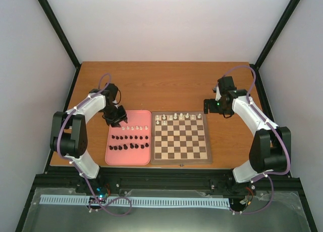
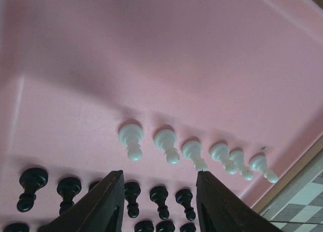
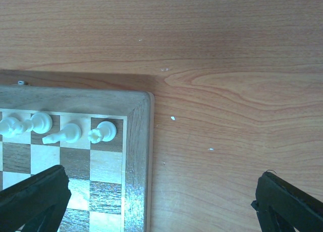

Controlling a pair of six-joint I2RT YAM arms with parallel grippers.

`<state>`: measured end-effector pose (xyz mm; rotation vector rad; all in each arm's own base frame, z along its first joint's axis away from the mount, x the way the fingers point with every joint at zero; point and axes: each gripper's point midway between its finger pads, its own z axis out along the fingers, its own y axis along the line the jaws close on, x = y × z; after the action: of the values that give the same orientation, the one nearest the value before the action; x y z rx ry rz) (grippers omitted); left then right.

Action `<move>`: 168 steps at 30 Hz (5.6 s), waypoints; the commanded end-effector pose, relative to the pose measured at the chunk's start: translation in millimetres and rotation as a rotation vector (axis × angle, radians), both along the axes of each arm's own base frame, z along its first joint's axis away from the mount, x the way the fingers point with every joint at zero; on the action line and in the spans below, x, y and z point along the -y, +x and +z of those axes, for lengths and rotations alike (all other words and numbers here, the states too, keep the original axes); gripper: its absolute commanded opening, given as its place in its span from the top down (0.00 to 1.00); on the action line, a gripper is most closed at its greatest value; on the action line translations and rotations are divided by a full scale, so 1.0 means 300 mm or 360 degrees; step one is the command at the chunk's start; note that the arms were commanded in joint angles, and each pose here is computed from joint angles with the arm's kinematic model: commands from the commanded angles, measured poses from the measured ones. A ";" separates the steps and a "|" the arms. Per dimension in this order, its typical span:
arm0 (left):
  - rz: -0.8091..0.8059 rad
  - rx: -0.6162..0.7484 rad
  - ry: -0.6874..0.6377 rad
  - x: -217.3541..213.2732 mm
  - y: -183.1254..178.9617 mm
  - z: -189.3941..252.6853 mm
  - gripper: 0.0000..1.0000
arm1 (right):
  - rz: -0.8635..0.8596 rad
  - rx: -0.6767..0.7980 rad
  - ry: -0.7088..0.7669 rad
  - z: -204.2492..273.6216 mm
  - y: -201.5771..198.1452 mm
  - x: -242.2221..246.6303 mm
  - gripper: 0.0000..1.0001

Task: Set up the chess pieces on the board
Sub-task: Pick up the chess piece from the storage box, then place the chess piece on the chessboard.

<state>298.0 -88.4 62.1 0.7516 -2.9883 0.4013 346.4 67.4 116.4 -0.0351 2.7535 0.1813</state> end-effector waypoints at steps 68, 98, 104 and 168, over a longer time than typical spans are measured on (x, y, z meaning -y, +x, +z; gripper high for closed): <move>-0.1401 0.0165 0.0212 0.759 -0.074 0.208 0.99 | -0.0021 -0.0002 -0.0002 -0.008 0.011 0.010 0.00; -0.1461 0.0225 0.0319 0.831 0.049 0.034 0.97 | -0.0016 -0.0020 -0.0012 -0.021 0.012 0.012 0.00; -0.1462 0.0234 0.0313 0.847 0.064 0.025 0.95 | -0.0015 -0.0020 -0.0014 -0.021 0.014 0.012 0.00; -0.1147 0.0674 0.0291 0.695 0.152 0.454 0.56 | -0.0068 0.0057 -0.0034 0.045 0.011 0.031 0.00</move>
<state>332.5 -327.2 154.5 -0.6415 -3.2937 0.1901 346.7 65.3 110.6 -0.0289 2.7703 0.1617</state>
